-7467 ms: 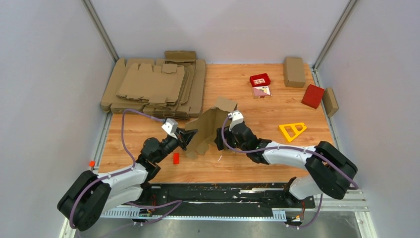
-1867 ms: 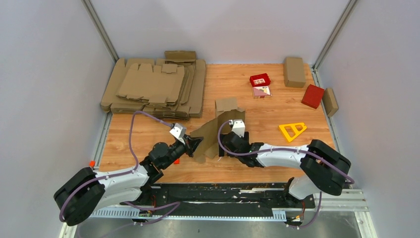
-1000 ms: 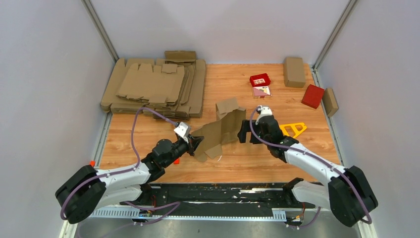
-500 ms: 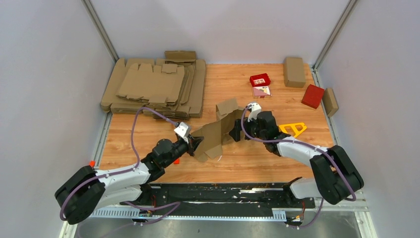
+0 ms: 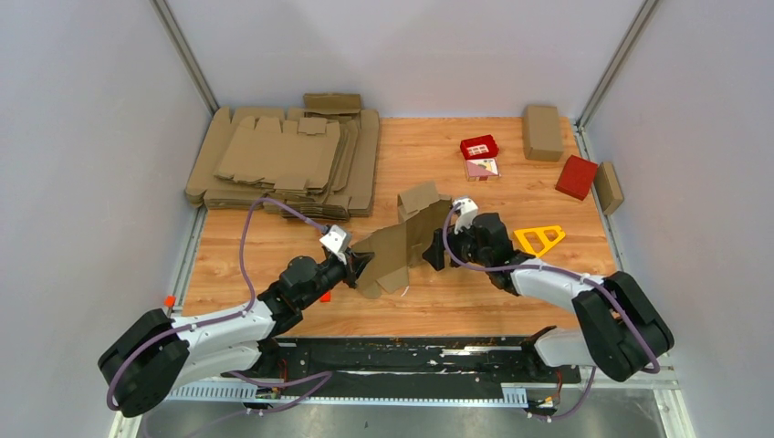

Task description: Fold the paper box

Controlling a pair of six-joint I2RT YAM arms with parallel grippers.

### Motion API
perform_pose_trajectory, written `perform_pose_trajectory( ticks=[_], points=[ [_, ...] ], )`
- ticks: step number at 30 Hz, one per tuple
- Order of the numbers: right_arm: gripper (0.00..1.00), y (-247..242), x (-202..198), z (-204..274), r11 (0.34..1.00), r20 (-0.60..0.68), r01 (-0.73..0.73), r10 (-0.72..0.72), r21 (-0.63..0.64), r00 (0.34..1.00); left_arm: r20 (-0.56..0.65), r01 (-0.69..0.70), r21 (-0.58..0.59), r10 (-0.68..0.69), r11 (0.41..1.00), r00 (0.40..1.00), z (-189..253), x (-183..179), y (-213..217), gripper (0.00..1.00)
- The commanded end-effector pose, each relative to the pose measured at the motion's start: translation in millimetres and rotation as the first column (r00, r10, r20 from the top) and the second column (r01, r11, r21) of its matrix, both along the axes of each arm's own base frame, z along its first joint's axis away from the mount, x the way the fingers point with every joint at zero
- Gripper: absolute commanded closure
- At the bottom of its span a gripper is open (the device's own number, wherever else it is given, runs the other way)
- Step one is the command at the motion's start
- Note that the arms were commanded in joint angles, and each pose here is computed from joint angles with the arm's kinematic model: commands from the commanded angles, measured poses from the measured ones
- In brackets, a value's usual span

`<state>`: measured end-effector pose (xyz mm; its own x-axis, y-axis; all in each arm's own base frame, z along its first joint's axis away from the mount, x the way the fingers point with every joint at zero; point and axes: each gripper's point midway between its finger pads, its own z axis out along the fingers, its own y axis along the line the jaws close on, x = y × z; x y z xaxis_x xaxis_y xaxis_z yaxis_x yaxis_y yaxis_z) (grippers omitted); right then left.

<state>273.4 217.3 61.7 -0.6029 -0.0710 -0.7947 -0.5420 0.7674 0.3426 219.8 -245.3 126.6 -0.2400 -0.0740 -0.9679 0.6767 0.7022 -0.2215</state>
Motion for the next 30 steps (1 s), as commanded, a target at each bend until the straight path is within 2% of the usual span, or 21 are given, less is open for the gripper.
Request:
perform_pose_trajectory(
  ticks=[1,4,9,10,12,16,23,27,30],
  points=[
    [0.27,0,4,11,1.000,0.046,0.017,-0.016,-0.020,0.999,-0.042,0.012,0.086,-0.008,0.996,0.999,-23,-6,5,0.98],
    [0.27,-2,6,12,0.999,0.055,0.036,-0.034,-0.028,0.998,-0.043,0.013,0.086,-0.009,0.996,0.999,-23,-6,5,0.98],
    [0.02,-7,11,31,0.998,0.122,0.064,-0.066,0.025,0.990,-0.040,0.008,0.088,-0.005,0.996,0.999,-23,-6,6,0.98],
    [0.00,-8,13,37,0.997,0.139,0.058,-0.064,0.049,0.988,-0.041,0.008,0.090,-0.004,0.996,0.999,-23,-6,6,0.98],
    [0.00,-5,16,49,0.996,0.174,0.030,-0.044,0.085,0.984,-0.039,0.010,0.087,-0.007,0.996,0.999,-22,-6,6,0.98],
    [0.00,-15,37,65,0.995,0.255,0.072,-0.089,0.074,0.963,-0.043,0.014,0.086,-0.011,0.996,0.999,-23,-7,5,0.98],
    [0.00,-20,58,88,0.983,0.336,-0.030,-0.033,0.181,0.941,-0.051,0.017,0.088,-0.013,0.996,0.999,-26,-8,5,0.98],
    [0.00,1,57,73,0.960,0.260,-0.157,0.095,0.230,0.961,-0.052,0.020,0.086,-0.015,0.996,0.999,-26,-8,4,0.98],
    [0.00,6,53,57,0.954,0.214,-0.174,0.122,0.243,0.969,-0.051,0.022,0.087,-0.017,0.996,0.999,-25,-8,4,0.98]
  ],
)
